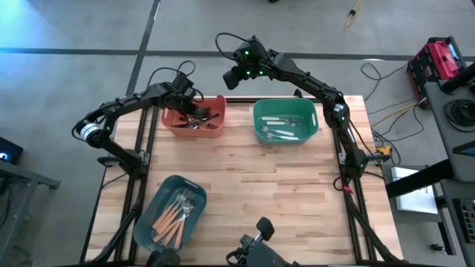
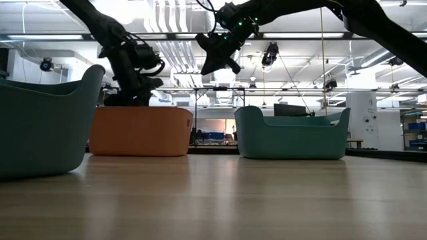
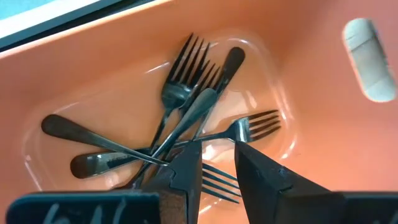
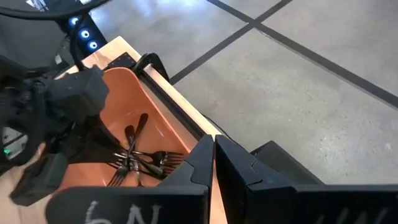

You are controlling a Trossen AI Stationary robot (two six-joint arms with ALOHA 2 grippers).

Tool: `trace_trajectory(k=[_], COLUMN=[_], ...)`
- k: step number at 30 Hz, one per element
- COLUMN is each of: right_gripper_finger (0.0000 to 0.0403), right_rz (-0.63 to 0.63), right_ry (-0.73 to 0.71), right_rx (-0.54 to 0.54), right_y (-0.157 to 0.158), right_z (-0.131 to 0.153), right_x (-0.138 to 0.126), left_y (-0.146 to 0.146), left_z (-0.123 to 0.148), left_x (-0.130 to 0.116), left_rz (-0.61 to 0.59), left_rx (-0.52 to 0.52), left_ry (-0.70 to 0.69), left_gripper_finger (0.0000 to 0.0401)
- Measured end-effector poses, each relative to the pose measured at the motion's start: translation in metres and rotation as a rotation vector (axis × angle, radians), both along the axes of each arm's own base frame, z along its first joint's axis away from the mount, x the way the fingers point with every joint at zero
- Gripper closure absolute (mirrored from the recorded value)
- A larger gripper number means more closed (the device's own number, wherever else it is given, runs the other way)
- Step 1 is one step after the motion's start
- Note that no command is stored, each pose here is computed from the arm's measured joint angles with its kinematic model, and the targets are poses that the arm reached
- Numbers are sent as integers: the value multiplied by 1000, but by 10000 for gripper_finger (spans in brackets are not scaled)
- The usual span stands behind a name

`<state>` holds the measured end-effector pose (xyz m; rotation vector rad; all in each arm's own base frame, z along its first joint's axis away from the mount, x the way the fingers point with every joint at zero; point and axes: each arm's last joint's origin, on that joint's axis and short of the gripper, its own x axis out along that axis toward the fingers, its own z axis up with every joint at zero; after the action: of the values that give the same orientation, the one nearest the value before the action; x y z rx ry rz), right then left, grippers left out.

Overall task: Sort silverware by color (type)
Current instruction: Adjust the black forks in the orange bin

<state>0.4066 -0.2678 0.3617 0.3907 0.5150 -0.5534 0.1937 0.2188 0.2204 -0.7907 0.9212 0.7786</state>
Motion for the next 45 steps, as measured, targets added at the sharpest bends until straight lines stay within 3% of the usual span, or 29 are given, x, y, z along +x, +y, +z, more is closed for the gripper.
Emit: trace_trajectory(k=[13, 19, 24, 28, 41, 45], right_gripper_finger=[394, 394, 394, 394, 394, 394], right_rz=[-2, -2, -2, -2, 4, 16], right_ry=[0, 0, 0, 0, 5, 19], right_rx=[-1, -1, -1, -1, -9, -34], right_y=[0, 0, 0, 0, 0, 0], right_z=[0, 0, 0, 0, 0, 0], right_x=[0, 0, 0, 0, 0, 0], left_y=[-8, -16, -12, -7, 7, 12], left_z=[21, 13, -7, 0, 18, 18], left_x=[-6, -2, -1, 1, 11, 16], left_rz=[-53, -302, -228, -173, -18, -14], left_rx=[77, -64, -110, -68, -79, -74], left_ry=[-39, -178, -74, -61, -103, -101], left_gripper_finger=[324, 324, 324, 324, 325, 362])
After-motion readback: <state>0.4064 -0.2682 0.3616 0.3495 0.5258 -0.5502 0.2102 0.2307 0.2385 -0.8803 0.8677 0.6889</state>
